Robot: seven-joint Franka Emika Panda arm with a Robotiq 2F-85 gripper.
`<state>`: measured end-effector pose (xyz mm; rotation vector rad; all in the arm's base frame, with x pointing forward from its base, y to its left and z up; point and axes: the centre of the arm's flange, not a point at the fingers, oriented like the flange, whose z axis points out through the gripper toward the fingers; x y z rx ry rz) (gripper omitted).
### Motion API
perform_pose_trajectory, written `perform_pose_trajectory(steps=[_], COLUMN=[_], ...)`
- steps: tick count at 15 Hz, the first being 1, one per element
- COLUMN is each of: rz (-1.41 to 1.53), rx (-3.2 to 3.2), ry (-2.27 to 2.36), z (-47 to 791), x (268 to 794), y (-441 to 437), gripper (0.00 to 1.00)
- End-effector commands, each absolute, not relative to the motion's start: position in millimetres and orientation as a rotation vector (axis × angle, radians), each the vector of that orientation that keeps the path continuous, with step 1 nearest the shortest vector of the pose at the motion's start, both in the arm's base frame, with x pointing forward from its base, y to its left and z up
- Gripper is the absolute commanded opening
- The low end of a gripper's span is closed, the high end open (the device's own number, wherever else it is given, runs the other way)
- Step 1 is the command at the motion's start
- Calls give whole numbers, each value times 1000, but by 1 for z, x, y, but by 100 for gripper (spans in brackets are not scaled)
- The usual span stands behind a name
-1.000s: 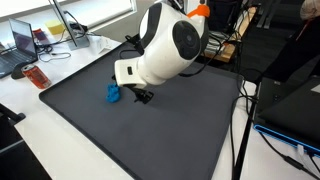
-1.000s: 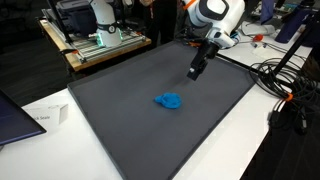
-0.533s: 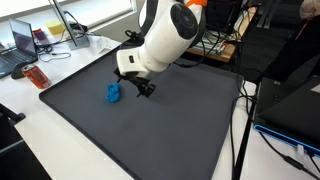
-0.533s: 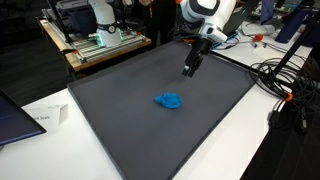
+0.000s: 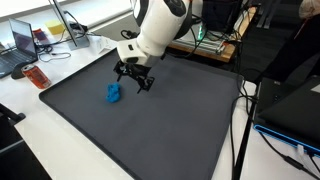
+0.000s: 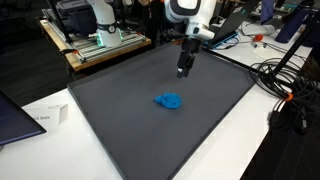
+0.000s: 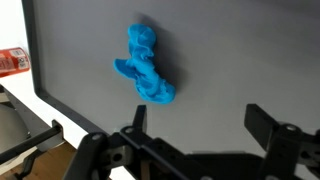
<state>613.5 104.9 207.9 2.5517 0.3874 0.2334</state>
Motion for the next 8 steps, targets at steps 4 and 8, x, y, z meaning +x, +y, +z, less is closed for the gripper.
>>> perform_pose_trajectory(steps=[4,8], rz=[366,448], rx=[2584,2609], ry=[488,545], z=[224,233], x=[566,553], y=[65,48], gripper=[100,100])
